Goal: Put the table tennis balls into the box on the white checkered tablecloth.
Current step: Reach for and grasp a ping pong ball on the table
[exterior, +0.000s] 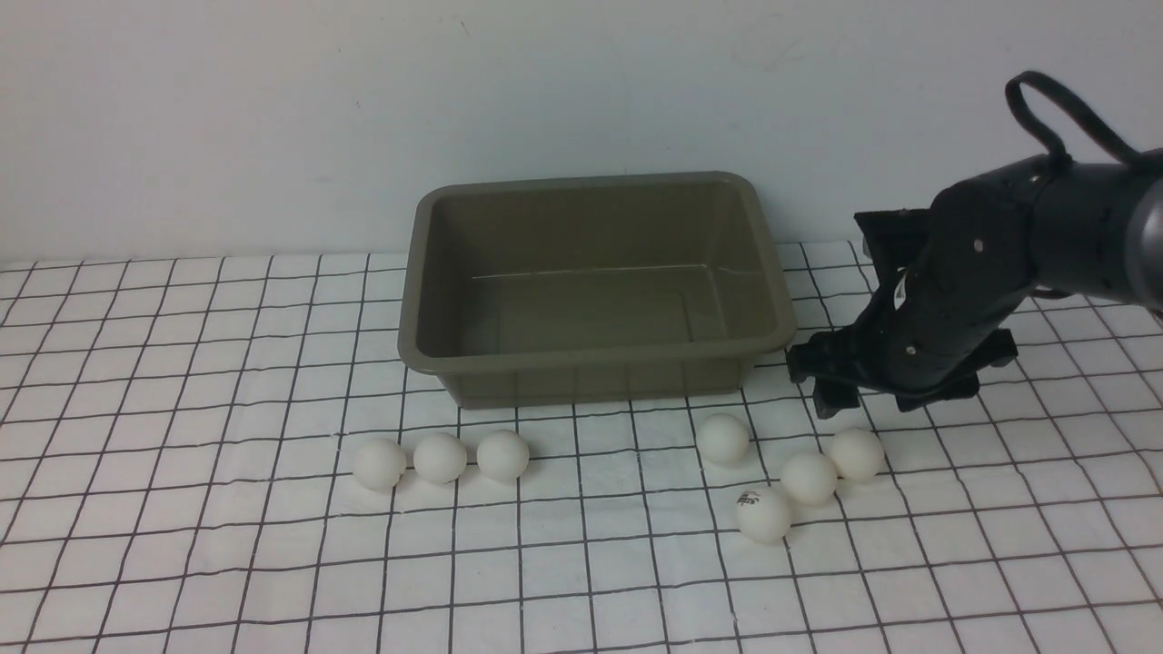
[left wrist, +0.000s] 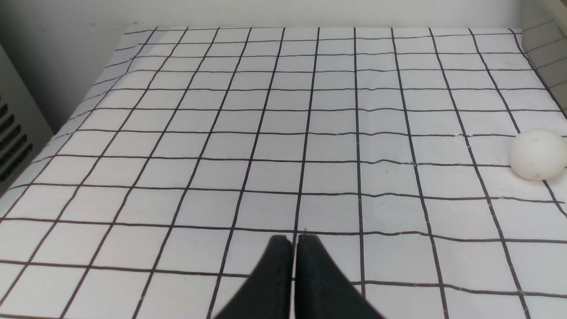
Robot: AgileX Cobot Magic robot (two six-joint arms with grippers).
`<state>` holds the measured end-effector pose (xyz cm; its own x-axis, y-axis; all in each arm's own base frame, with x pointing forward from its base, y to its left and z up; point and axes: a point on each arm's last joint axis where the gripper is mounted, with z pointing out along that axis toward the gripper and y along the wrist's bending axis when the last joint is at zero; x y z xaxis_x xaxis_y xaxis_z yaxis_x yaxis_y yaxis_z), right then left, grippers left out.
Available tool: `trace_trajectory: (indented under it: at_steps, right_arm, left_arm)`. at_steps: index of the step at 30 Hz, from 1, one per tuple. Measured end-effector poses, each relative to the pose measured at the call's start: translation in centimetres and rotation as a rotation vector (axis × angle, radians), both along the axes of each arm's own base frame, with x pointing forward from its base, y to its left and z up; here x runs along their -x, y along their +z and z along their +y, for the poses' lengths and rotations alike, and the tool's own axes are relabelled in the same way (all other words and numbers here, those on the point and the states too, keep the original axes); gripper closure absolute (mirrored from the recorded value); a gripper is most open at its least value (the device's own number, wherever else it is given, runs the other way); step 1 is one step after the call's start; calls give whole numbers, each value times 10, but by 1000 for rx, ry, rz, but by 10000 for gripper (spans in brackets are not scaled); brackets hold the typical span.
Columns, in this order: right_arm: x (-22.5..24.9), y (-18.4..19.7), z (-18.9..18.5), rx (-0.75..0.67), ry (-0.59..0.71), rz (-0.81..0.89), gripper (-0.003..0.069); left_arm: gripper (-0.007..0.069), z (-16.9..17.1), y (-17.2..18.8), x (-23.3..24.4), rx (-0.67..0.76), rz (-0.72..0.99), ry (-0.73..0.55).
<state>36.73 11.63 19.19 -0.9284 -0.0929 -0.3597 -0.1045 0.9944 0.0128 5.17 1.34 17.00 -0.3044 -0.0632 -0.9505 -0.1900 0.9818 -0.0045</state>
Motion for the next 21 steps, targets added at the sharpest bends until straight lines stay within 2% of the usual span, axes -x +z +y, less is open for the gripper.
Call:
trace_trajectory:
  at_steps: [11,21]
  right_arm:
    - [0,-1,-1,9,0,0,158]
    - [-4,-35,1,40,0,92,158]
  left_arm:
    - [630,0,0,0,0,0,0]
    - [630,0,0,0,0,0,0]
